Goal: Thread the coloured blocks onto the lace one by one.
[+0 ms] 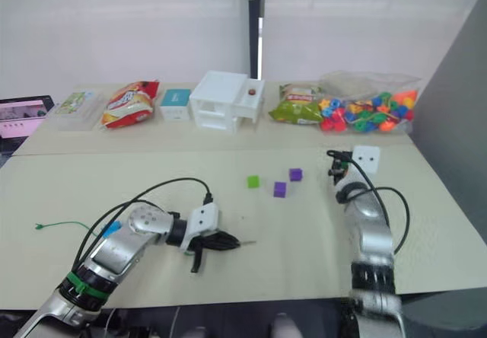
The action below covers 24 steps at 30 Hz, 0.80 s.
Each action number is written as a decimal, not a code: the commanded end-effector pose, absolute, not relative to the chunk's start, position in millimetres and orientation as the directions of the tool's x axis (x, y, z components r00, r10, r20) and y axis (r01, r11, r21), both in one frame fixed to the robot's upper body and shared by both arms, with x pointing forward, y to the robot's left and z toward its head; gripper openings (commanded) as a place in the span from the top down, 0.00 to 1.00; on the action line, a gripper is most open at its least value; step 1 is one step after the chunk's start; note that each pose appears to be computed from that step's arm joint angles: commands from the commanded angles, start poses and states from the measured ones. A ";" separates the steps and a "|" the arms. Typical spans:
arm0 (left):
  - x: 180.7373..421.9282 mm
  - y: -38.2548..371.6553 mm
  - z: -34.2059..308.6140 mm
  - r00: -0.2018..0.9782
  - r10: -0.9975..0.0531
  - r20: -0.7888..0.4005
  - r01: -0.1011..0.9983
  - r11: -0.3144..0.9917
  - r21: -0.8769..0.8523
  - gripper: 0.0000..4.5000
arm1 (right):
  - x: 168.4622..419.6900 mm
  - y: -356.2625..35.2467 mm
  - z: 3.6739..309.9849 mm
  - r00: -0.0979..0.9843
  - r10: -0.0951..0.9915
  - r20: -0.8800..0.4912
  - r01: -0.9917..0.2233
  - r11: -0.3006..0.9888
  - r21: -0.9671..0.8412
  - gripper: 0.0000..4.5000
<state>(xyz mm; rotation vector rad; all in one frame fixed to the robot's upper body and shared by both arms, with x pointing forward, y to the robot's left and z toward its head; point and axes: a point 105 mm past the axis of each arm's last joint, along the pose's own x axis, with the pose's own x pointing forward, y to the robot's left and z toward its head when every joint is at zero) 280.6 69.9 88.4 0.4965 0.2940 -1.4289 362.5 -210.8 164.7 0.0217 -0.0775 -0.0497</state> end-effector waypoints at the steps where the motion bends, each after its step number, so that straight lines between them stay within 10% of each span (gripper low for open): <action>1: 283.4 70.4 98.0 0.137 -0.877 -0.460 0.982 0.058 0.181 1.00 | 316.5 -153.7 197.5 0.985 0.099 0.138 -0.102 0.995 0.014 0.73; 8: 285.7 80.4 105.5 0.148 -0.872 -0.467 0.981 0.071 0.179 1.00 | 248.8 -74.8 153.8 0.956 0.278 -0.089 -0.270 0.958 0.091 0.73; 24: 280.6 92.9 117.4 0.144 -0.853 -0.502 0.983 0.066 0.169 1.00 | 242.5 -64.5 82.9 0.908 0.318 -0.274 -0.280 0.945 0.167 0.73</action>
